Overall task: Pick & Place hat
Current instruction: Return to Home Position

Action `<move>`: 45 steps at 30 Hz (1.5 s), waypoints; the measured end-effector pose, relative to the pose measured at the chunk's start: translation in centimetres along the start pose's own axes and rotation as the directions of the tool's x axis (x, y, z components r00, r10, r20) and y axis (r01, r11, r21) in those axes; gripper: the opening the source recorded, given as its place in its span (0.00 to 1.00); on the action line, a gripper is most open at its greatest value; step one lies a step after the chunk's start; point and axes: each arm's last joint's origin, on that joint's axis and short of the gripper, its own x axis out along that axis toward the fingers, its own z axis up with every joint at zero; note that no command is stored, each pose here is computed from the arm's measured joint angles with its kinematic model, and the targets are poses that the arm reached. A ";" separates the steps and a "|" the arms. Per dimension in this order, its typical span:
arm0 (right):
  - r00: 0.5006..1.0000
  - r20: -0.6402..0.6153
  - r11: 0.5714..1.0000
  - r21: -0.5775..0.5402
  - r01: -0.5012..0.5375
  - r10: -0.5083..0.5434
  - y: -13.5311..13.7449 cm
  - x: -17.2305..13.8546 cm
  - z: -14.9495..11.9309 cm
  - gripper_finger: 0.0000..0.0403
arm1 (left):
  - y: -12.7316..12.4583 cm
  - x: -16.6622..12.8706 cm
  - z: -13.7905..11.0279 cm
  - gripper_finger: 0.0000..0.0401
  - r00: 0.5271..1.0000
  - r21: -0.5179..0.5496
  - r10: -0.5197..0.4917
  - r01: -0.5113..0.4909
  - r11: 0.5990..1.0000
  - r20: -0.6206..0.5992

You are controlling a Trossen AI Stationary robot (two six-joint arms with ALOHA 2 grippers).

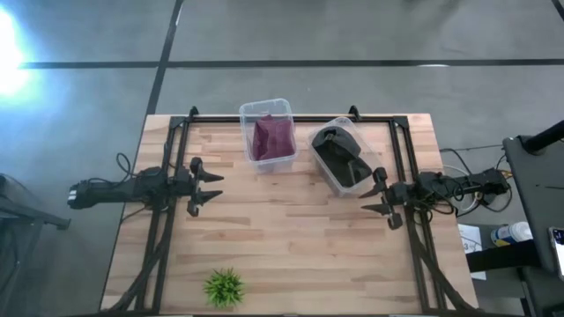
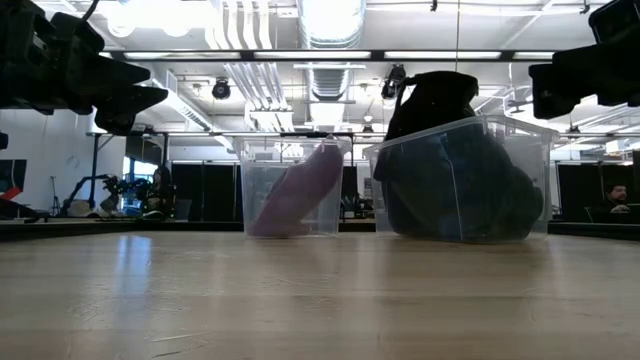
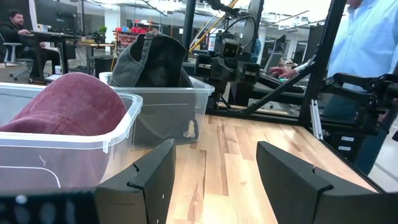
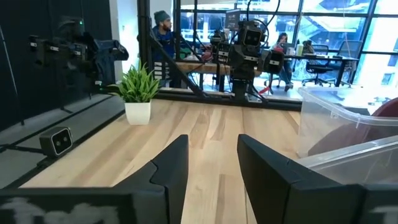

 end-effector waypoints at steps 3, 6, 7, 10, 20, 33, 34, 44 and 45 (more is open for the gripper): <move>1.000 0.000 1.000 0.000 0.000 0.000 0.0 0.0 0.0 0.33 | 0.0 0.0 0.0 0.54 1.000 0.000 0.000 0.000 1.000 0.000; 1.000 0.000 1.000 0.000 0.000 0.000 0.0 0.0 0.0 0.32 | 0.0 0.0 0.0 0.54 1.000 0.000 0.000 0.000 1.000 0.000; 1.000 0.000 1.000 0.000 0.000 0.000 0.0 0.0 0.0 0.32 | 0.0 0.0 0.0 0.54 1.000 0.000 0.000 0.000 1.000 0.000; 1.000 0.000 1.000 0.000 0.000 0.000 0.0 0.0 0.0 0.32 | 0.0 0.0 0.0 0.54 1.000 0.000 0.000 0.000 1.000 0.000; 1.000 0.000 1.000 0.000 -0.001 0.001 0.0 0.0 0.0 0.34 | 0.0 0.0 0.0 0.54 1.000 0.000 0.000 0.000 1.000 0.000; 1.000 0.000 1.000 0.000 -0.001 0.001 0.0 0.0 0.0 0.31 | 0.0 0.0 0.0 0.54 1.000 0.000 0.000 0.000 1.000 0.000; 1.000 0.000 1.000 0.000 -0.001 0.001 0.0 0.0 0.0 0.32 | 0.0 0.0 0.0 0.54 1.000 0.000 0.000 0.000 1.000 0.000; 1.000 0.000 1.000 0.000 -0.001 0.001 0.0 0.0 0.0 0.33 | 0.0 0.0 0.0 0.54 1.000 0.000 0.000 0.000 1.000 0.000; 1.000 0.000 1.000 0.000 -0.001 0.001 0.0 0.0 0.0 0.33 | 0.0 0.0 0.0 0.54 1.000 0.000 -0.001 0.001 1.000 0.000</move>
